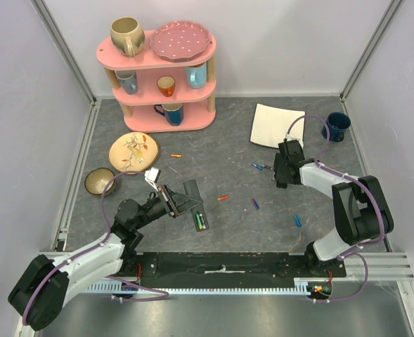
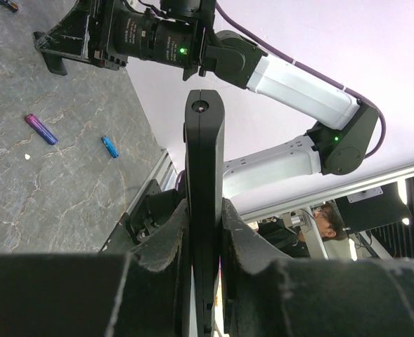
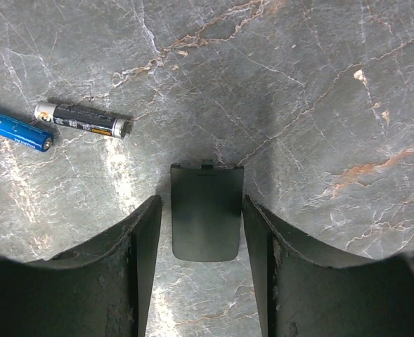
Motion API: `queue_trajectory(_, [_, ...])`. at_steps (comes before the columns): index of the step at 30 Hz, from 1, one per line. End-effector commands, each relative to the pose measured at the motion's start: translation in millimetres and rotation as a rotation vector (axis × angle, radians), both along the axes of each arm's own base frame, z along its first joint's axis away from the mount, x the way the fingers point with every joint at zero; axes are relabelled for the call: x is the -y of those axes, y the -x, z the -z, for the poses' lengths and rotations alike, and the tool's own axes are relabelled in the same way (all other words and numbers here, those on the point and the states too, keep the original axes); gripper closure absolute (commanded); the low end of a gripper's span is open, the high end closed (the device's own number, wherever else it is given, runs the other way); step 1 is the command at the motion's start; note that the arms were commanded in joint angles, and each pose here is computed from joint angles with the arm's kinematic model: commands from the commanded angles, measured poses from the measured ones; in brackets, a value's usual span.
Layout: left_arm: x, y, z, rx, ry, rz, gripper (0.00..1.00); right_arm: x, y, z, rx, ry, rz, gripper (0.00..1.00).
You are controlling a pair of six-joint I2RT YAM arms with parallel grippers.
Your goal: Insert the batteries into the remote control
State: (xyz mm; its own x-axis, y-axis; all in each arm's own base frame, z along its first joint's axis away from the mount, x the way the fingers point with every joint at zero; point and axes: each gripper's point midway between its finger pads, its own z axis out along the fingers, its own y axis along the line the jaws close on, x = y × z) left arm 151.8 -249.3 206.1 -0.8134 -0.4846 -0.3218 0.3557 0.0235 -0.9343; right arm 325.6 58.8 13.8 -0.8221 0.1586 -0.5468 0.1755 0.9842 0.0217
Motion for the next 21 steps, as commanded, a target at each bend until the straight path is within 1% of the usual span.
queue_trajectory(1, [-4,7,12,0.034,-0.013,0.008,0.98,5,35,28,-0.142,-0.001,0.012,0.43])
queue_trajectory(6, [-4,8,12,0.033,-0.012,0.012,0.98,4,42,27,-0.151,-0.015,0.016,0.39])
queue_trajectory(11, [-3,8,12,0.035,-0.01,0.015,0.98,4,47,29,-0.169,-0.016,0.019,0.4])
queue_trajectory(15, [-3,9,11,0.036,-0.01,0.018,0.98,6,53,32,-0.192,-0.011,0.017,0.45])
queue_trajectory(17, [-3,8,12,0.033,-0.013,0.018,0.98,7,56,35,-0.207,-0.004,0.014,0.46])
queue_trajectory(21, [-2,8,14,0.031,-0.016,0.021,0.98,7,60,39,-0.223,-0.002,0.009,0.55])
